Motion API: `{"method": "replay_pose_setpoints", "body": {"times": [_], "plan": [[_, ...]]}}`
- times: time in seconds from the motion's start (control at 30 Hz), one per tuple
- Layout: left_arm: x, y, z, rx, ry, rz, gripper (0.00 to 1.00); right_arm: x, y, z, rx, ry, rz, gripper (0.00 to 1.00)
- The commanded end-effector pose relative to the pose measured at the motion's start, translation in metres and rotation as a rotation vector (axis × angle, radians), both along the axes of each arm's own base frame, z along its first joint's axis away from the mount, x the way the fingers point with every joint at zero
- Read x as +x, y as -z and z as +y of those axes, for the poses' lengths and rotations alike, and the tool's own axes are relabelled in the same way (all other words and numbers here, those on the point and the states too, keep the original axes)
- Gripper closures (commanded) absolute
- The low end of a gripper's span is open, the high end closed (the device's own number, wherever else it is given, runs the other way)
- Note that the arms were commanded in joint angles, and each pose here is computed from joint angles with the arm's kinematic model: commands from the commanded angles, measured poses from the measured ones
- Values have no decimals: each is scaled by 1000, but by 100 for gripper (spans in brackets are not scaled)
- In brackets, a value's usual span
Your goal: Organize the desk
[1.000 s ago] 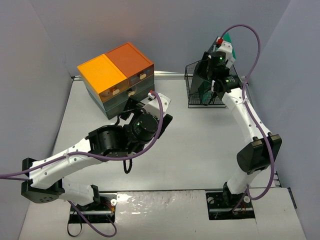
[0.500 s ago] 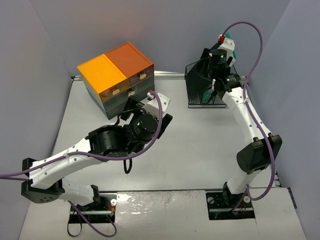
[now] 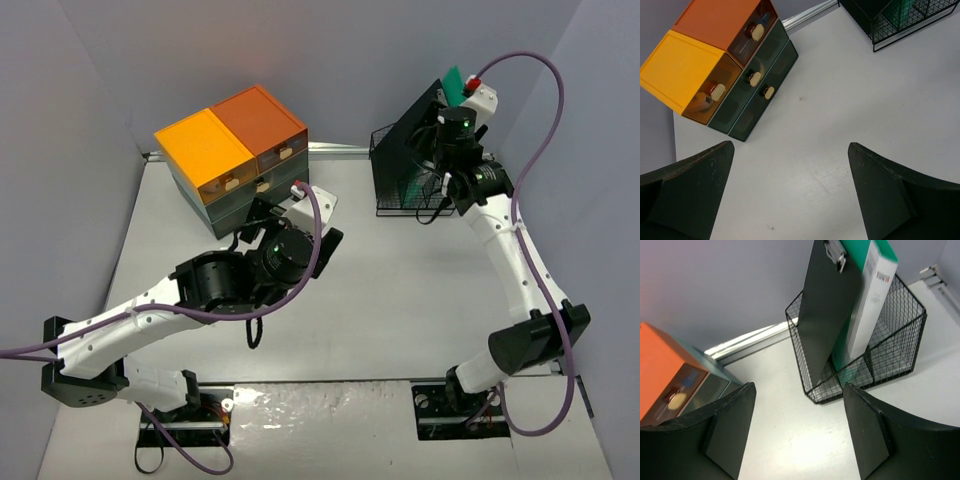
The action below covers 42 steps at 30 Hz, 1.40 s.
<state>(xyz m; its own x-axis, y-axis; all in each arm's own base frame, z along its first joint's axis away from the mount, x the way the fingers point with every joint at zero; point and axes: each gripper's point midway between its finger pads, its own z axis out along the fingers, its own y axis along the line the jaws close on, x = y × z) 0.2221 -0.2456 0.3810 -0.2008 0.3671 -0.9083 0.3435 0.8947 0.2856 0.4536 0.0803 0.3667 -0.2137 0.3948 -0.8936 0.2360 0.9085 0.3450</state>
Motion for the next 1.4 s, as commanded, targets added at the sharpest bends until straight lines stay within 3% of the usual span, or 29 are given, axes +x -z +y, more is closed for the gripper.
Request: {"method": "replay_pose_setpoints", "body": {"times": [0.0, 0.13, 0.4, 0.6, 0.93, 1.37], "plan": [[-3, -23, 22, -120, -58, -14, 3, -26, 7, 30, 131, -124, 34, 31], [-6, -16, 44, -127, -137, 10, 3, -63, 40, 67, 157, -256, 117, 0], [-15, 14, 86, -153, -271, 91, 3, -127, 96, 89, 234, -347, 230, 0], [-22, 58, 91, -179, -323, 195, 3, -165, 126, 118, 203, -402, 277, 0], [-26, 130, 123, -212, -457, 334, 3, -173, 145, 126, 173, -405, 318, 0], [-25, 160, 139, -218, -508, 407, 3, -170, 144, 124, 132, -409, 310, 0]]}}
